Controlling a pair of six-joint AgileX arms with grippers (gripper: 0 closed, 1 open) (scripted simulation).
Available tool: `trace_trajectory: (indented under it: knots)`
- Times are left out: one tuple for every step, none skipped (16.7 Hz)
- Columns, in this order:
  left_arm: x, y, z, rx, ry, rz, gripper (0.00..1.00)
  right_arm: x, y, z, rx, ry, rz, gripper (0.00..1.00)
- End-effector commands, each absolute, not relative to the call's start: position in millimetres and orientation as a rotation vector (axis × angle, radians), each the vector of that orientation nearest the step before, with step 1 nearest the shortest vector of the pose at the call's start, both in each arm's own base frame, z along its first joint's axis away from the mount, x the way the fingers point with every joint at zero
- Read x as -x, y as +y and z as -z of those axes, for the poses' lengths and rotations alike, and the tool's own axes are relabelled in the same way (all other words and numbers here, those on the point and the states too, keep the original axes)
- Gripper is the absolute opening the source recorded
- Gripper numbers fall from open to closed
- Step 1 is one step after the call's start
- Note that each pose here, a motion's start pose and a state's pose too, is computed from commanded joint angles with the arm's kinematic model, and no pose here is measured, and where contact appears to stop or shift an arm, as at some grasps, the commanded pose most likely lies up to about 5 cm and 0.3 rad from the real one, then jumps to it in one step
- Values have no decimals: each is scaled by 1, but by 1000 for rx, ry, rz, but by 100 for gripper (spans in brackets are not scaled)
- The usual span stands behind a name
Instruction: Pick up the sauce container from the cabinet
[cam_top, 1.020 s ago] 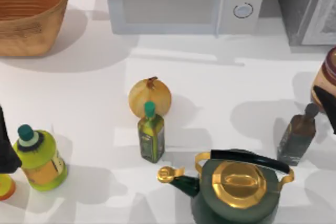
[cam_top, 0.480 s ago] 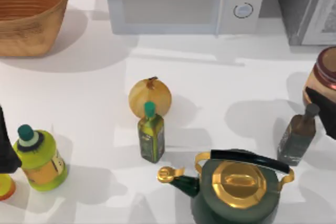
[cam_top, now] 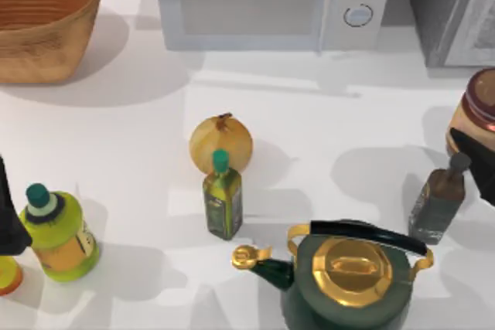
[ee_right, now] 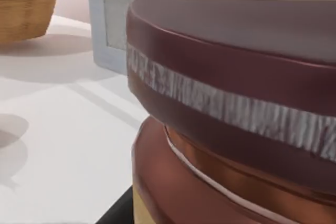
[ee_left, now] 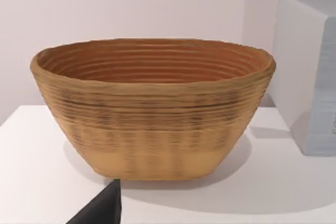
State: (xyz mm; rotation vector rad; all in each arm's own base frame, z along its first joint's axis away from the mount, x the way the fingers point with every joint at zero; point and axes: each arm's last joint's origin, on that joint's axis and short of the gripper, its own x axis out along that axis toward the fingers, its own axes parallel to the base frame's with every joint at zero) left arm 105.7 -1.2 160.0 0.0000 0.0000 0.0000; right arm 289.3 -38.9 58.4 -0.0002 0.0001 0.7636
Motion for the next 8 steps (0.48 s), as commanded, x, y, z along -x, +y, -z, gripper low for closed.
trace_trajectory:
  knots:
    - [-106, -1, -160, 0, 0, 0, 100, -289, -39, -58, 0, 0, -764, 90]
    - [-106, -1, -160, 0, 0, 0, 100, -289, -39, -58, 0, 0, -764, 98]
    - [-106, -1, -160, 0, 0, 0, 100, -289, -39, -58, 0, 0, -764, 100]
    - [-106, -1, -160, 0, 0, 0, 100, -289, -39, -58, 0, 0, -764, 100]
    - [-106, -1, -160, 0, 0, 0, 100, -289, -39, -58, 0, 0, -764, 100]
    - [-106, -1, -160, 0, 0, 0, 100, -289, -39, -58, 0, 0, -764, 100]
    - [-106, -1, -160, 0, 0, 0, 100, -289, -39, -58, 0, 0, -764, 100]
    - [-106, -1, -160, 0, 0, 0, 100, -289, -39, -58, 0, 0, -764, 100]
